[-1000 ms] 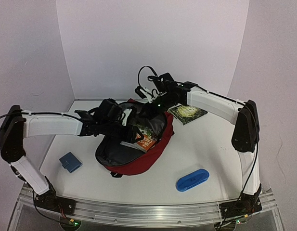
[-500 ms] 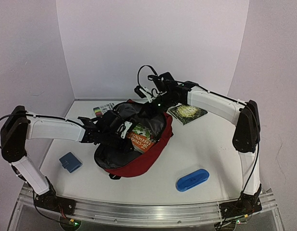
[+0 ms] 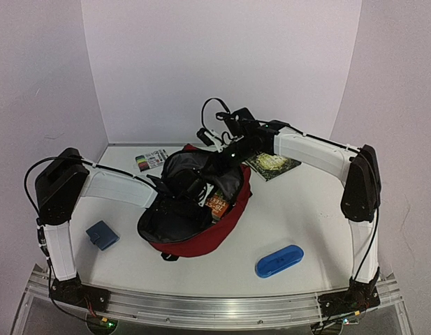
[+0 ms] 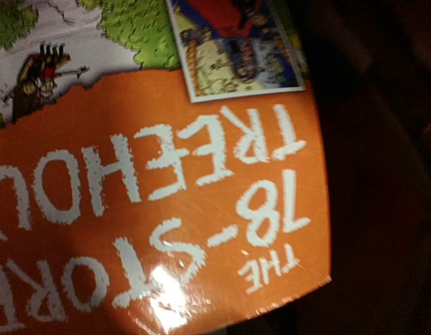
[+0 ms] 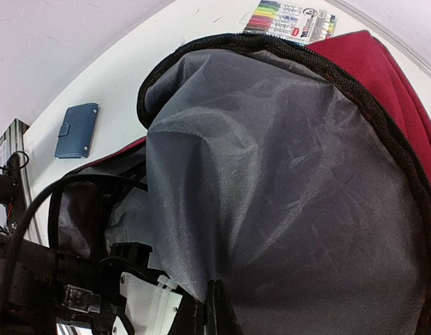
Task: Pack the student bag
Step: Adjust the book in the student bag.
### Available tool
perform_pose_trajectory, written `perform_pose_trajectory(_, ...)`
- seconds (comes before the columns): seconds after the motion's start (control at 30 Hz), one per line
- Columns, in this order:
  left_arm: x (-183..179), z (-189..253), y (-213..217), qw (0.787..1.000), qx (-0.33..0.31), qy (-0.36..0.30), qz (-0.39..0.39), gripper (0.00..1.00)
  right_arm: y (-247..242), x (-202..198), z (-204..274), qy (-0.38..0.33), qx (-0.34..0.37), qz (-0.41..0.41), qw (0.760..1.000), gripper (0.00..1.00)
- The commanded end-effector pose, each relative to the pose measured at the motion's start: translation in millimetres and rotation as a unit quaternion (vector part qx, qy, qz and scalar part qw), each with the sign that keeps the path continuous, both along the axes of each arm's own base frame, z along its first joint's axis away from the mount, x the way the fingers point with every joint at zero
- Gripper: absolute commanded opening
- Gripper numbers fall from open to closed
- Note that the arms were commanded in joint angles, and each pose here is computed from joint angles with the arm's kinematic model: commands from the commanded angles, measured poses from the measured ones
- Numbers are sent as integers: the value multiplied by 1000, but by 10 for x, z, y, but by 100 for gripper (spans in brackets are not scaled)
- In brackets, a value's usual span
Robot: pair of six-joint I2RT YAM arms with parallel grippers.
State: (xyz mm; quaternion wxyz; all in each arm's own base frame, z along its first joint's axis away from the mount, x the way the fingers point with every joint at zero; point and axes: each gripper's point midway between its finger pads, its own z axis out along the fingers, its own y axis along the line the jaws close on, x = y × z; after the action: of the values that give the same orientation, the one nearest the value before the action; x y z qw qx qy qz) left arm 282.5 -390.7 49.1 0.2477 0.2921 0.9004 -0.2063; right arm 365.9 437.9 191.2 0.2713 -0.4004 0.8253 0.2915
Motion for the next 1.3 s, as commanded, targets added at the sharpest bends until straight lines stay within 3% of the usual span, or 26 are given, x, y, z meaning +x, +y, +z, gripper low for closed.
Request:
perform_pose_trajectory(0.0,276,780,-289,992,-94,-85,19,25,9,-165,492,-15,51,16,998,0)
perform_pose_trajectory(0.13,184,941,-162,991,-103,-85,25,44,-36,-174,472,-15,46,14,999,1)
perform_pose_trajectory(0.33,-203,937,237,997,-72,-17,37,67,-296,95,539,-17,50,-21,998,45)
perform_pose_trajectory(0.4,-308,975,388,996,-70,-2,51,70,-489,305,565,-21,51,-48,997,55)
perform_pose_trajectory(0.5,-416,1059,596,995,-70,9,77,74,-849,639,524,-37,33,-91,995,63)
perform_pose_trajectory(0.67,-406,1161,776,989,-70,7,127,80,-1397,1164,86,-75,-61,-158,983,68)
perform_pose_trajectory(0.83,-343,1185,724,987,-65,20,146,82,-1560,1555,-406,-115,-159,-171,966,72)
perform_pose_trajectory(1.07,-271,1390,702,984,-71,15,165,83,-1644,2042,-827,-151,-226,-193,943,74)
perform_pose_trajectory(1.27,-241,1567,720,982,-76,5,172,85,-1795,2288,-1055,-153,-242,-219,933,74)
